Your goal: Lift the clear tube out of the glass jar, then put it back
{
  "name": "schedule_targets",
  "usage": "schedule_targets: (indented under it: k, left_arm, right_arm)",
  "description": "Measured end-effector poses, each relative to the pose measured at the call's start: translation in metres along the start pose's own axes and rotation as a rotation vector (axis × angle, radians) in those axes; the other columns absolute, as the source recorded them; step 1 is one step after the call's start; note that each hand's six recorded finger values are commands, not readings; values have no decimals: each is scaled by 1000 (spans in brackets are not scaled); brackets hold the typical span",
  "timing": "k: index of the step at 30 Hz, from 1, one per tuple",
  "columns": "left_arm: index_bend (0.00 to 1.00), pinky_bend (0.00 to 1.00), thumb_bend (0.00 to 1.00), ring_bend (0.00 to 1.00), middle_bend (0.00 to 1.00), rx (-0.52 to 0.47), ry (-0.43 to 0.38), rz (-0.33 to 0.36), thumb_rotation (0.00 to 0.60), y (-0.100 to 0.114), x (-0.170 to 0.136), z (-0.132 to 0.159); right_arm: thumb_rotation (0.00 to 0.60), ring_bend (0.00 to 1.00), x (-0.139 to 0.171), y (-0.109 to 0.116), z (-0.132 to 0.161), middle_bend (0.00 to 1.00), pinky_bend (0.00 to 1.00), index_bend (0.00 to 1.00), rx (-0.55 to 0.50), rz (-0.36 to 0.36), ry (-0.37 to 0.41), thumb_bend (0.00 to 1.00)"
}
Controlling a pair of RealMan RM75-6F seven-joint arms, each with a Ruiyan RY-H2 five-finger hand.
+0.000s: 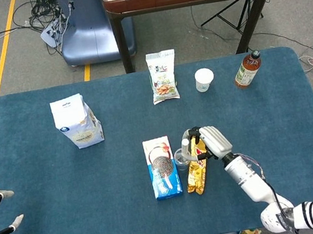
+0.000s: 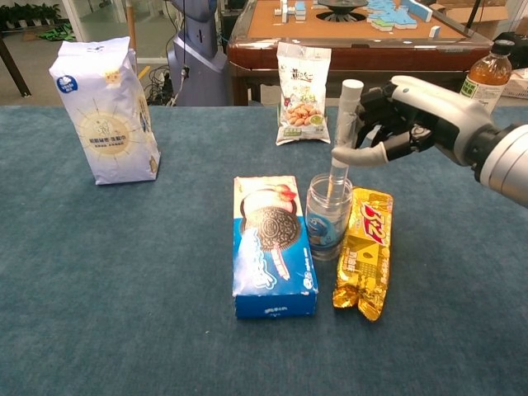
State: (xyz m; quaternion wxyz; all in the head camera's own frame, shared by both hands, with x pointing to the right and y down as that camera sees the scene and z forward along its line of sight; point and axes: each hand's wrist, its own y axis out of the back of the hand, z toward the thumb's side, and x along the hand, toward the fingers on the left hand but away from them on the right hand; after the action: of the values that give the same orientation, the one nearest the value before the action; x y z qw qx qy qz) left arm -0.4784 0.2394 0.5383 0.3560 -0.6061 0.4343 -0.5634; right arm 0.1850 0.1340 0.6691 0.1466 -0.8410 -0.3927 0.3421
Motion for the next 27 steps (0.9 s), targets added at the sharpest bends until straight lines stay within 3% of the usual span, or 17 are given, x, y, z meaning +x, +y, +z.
schedule_targets:
  k: [11, 27]
  left_arm:
    - [365, 434, 163, 319, 362, -3, 2, 1, 600, 1, 0, -1]
    - [366, 434, 163, 319, 362, -3, 2, 1, 600, 1, -1, -1]
  right_arm:
    - [600, 359, -3, -7, -5, 486, 440, 804, 10, 9, 3, 442]
    - [600, 285, 0, -11, -9, 409, 363, 804, 22, 34, 11, 279]
